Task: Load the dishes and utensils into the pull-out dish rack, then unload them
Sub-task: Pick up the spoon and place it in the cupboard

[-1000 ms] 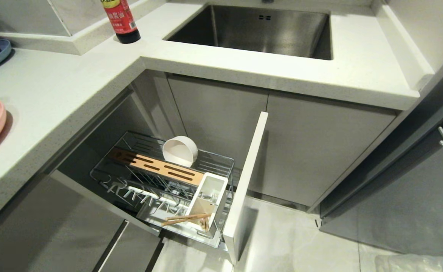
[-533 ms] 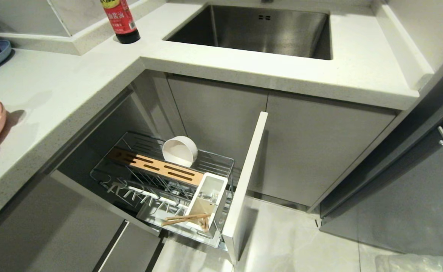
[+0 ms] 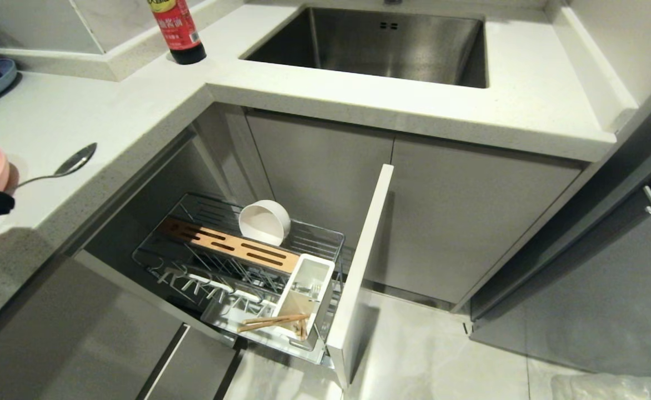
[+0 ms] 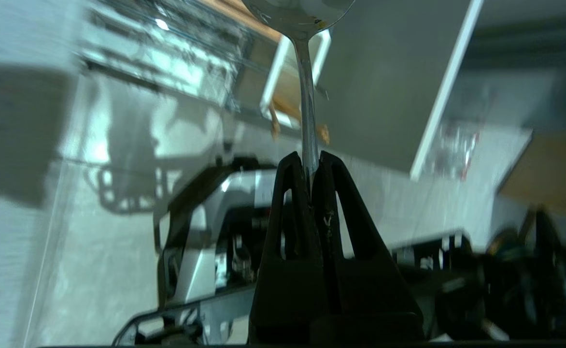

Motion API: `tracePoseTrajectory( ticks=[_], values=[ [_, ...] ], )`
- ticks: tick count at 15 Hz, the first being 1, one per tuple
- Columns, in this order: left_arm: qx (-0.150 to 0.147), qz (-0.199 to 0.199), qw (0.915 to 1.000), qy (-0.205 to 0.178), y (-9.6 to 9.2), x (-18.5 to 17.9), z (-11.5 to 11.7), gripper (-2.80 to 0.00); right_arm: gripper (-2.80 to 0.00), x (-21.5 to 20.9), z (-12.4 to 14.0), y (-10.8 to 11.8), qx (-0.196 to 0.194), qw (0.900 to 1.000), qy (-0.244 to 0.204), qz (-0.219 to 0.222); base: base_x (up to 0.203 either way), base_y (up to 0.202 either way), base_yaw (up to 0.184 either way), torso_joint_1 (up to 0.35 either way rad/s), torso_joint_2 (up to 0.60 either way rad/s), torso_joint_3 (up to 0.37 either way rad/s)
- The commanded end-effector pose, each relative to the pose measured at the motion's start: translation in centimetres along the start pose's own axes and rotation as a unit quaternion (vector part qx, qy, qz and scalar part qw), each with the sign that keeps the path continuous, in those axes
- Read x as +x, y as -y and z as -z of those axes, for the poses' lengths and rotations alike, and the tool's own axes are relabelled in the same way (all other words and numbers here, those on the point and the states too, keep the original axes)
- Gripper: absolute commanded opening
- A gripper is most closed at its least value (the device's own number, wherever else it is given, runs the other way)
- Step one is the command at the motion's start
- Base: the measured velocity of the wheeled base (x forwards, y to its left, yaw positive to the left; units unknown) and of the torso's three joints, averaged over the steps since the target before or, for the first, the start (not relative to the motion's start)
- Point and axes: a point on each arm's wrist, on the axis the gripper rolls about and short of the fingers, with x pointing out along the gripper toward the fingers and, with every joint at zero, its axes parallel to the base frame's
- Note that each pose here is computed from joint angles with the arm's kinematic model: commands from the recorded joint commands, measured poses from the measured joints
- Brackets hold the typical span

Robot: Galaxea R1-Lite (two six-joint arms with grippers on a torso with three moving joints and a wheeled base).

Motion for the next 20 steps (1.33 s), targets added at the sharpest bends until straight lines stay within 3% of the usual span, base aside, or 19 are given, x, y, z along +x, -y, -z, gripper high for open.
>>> tracePoseTrajectory(
  ticks=[1,6,9,12,16,20],
  values=[
    [0.024,0.014,0.999,-0.035,0.8,0.8,0.1,-2.8,-2.8,0.0,0.0,0.0,0.0,1.0,0.0,0.0,0.0,0.0,0.0,0.0,0.0,0.0],
    [0.078,-0.003,0.9849,-0.154,2.9,5.0,-0.1,-2.8,-2.8,0.0,0.0,0.0,0.0,1.0,0.0,0.0,0.0,0.0,0.0,0.0,0.0,0.0],
    [0.071,-0.014,0.9746,-0.212,4.8,8.5,-0.6,-2.8,-2.8,0.0,0.0,0.0,0.0,1.0,0.0,0.0,0.0,0.0,0.0,0.0,0.0,0.0],
    [0.053,-0.055,0.9643,-0.254,6.6,12.8,-1.0,-2.8,-2.8,0.0,0.0,0.0,0.0,1.0,0.001,0.0,0.0,0.0,0.0,0.0,0.0,0.0],
    [0.042,-0.085,0.9497,-0.298,7.1,17.4,-1.1,-2.8,-2.8,0.0,0.0,0.0,0.0,1.0,0.0,0.0,0.0,0.0,0.0,0.0,0.0,0.0],
    [0.047,-0.09,0.9409,-0.323,7.4,21.5,-1.0,-2.8,-2.8,0.0,0.0,0.0,0.0,1.0,0.0,0.0,0.0,0.0,0.0,0.0,0.0,0.0]
  ],
)
